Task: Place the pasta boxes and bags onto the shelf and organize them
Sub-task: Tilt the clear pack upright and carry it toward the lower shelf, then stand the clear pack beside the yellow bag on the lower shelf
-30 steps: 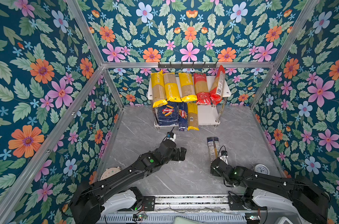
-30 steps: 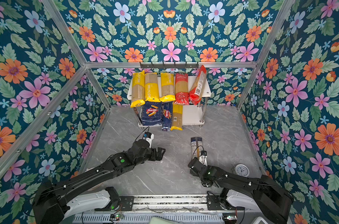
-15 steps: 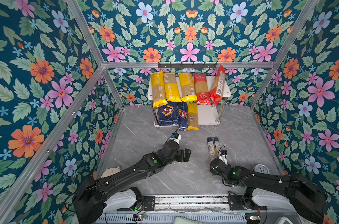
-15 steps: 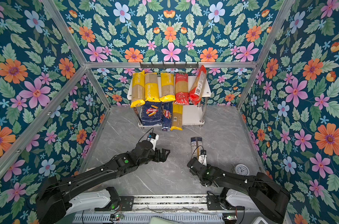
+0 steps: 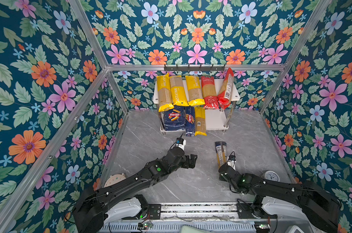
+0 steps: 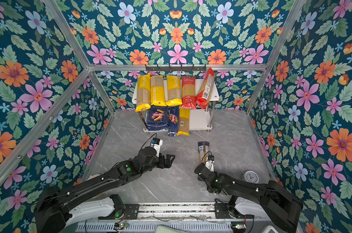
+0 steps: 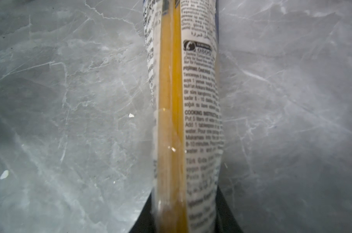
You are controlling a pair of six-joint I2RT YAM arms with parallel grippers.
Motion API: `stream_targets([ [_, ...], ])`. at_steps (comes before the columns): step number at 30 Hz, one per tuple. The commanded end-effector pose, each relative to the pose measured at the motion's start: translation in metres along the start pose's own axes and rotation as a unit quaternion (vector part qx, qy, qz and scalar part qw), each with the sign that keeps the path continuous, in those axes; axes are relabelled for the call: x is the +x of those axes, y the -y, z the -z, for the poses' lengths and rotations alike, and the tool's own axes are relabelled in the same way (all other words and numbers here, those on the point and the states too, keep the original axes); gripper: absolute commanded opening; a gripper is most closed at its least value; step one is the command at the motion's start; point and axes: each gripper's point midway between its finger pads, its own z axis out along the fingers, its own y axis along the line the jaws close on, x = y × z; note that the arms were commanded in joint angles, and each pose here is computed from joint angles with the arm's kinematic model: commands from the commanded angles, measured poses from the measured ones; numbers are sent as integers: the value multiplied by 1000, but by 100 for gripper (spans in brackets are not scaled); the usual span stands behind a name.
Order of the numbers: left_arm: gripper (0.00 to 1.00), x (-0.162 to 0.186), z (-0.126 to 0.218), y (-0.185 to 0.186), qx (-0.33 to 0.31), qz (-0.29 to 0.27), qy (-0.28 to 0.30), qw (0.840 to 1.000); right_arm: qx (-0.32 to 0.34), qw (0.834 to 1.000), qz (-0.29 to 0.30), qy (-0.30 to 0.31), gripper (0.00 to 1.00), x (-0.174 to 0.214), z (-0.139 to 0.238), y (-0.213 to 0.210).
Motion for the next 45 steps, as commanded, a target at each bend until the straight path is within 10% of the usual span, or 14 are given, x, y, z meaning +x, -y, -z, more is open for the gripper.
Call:
stream_targets([
  [1, 99, -1, 7, -11, -23, -10, 9, 1000, 20, 995, 41, -86, 21, 34, 6, 16],
  [45, 99, -33, 21, -43, -86, -67, 35, 993, -37, 995, 63, 73, 16, -124, 42, -64],
])
